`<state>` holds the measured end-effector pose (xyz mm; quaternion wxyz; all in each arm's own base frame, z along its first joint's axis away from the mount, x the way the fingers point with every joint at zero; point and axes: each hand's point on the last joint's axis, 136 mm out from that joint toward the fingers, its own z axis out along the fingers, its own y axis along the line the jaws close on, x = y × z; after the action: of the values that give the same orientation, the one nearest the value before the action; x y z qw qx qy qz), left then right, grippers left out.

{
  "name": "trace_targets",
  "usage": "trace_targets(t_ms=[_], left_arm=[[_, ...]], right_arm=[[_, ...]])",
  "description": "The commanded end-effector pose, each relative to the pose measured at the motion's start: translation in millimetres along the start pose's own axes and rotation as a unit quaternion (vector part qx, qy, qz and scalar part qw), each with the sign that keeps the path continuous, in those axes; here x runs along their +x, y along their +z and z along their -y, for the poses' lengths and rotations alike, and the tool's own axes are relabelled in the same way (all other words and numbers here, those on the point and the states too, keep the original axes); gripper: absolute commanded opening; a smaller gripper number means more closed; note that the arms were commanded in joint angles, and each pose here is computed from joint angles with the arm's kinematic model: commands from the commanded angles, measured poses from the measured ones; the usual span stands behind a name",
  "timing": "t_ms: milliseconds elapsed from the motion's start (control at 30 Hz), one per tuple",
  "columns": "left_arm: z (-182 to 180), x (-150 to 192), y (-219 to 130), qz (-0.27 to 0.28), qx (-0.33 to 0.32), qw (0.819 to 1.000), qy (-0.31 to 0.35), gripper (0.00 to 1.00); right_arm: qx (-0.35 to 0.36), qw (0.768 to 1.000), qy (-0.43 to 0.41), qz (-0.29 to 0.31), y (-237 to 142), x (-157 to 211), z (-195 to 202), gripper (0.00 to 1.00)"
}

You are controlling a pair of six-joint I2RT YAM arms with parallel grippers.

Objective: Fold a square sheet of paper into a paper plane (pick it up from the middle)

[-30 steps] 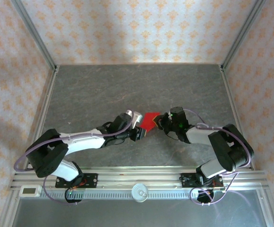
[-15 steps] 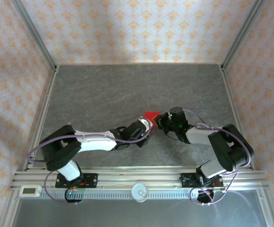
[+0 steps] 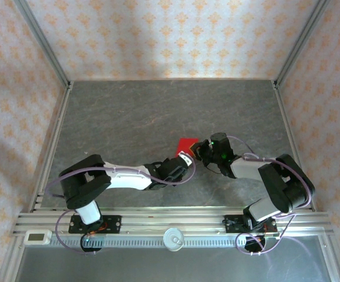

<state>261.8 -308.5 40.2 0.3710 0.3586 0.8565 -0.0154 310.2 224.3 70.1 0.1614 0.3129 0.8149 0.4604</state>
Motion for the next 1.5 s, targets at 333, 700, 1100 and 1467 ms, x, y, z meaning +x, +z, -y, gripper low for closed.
trace_targets(t_ms=[333, 700, 1100, 1467], left_arm=[[-7.3, 2.5, 0.9, -0.008, -0.046, 0.998, 0.034, 0.23], [-7.8, 4.2, 1.1, -0.009, -0.049, 0.998, 0.039, 0.18], [-7.9, 8.5, 1.3, -0.006, -0.049, 0.998, 0.030, 0.06], [0.1, 11.1, 2.2, 0.011, -0.005, 1.000, -0.025, 0.02]], right_arm=[[-0.015, 1.000, -0.005, 0.004, 1.9, -2.4, -14.4, 0.00], [-0.014, 1.000, -0.005, 0.005, 2.0, -2.6, -13.9, 0.00], [-0.003, 0.999, -0.030, 0.009, 1.0, -6.1, -17.3, 0.06], [0.092, 0.978, -0.083, 0.166, -68.2, -58.4, 9.2, 0.33]])
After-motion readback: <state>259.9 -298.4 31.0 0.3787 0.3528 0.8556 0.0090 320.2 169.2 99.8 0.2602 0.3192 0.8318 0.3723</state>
